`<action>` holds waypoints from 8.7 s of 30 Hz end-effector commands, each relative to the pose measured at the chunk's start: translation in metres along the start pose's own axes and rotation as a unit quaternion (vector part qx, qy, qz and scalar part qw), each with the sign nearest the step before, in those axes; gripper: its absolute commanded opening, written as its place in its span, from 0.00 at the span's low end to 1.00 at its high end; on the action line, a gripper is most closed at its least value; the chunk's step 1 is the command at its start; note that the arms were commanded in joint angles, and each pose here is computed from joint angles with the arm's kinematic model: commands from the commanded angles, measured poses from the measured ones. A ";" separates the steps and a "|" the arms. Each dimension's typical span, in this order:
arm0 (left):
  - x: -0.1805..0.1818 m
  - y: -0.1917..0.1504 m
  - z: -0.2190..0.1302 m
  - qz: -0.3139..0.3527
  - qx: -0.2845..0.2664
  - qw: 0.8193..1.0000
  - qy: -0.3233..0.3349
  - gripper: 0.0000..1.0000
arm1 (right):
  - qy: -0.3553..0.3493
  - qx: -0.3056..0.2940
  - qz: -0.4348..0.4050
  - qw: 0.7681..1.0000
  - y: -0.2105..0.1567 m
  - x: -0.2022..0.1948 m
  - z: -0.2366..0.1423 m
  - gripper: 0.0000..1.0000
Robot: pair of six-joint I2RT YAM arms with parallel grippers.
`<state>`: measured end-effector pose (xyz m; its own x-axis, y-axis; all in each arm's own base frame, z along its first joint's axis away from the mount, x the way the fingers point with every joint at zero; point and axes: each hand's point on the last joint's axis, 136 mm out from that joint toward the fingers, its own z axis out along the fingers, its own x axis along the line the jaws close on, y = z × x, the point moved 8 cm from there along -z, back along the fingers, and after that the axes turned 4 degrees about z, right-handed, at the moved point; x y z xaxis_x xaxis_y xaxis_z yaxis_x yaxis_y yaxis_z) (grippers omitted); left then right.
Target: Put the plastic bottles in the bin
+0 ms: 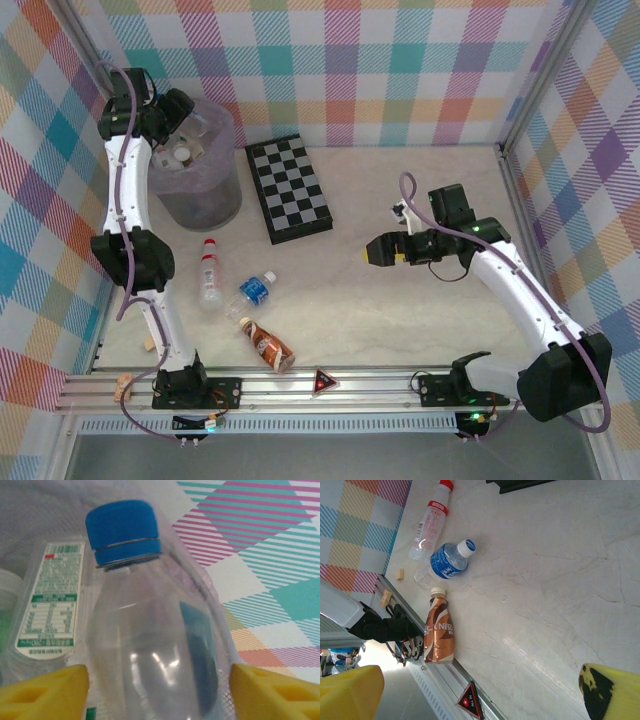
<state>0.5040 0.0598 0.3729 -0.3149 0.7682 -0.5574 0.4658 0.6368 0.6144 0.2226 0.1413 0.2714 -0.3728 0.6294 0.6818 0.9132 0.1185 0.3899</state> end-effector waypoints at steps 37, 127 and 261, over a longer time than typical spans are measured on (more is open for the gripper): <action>-0.012 -0.238 -0.215 0.332 0.196 0.920 0.071 0.90 | -0.140 -0.028 0.042 0.989 0.051 -0.041 0.025 1.00; 0.042 0.039 -0.092 -0.004 -0.057 0.991 0.120 0.26 | -0.179 -0.001 0.086 0.980 0.036 -0.080 0.046 1.00; 0.073 -0.420 -0.078 0.350 0.326 0.858 0.188 0.59 | -0.169 -0.006 0.139 0.976 0.046 -0.080 0.052 1.00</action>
<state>0.2203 -0.1397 0.1275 0.0451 0.9914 0.1231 0.9682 -0.0737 0.2389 0.3047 0.1383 0.2065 -0.0260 0.8505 0.5253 0.9664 -0.1131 0.2310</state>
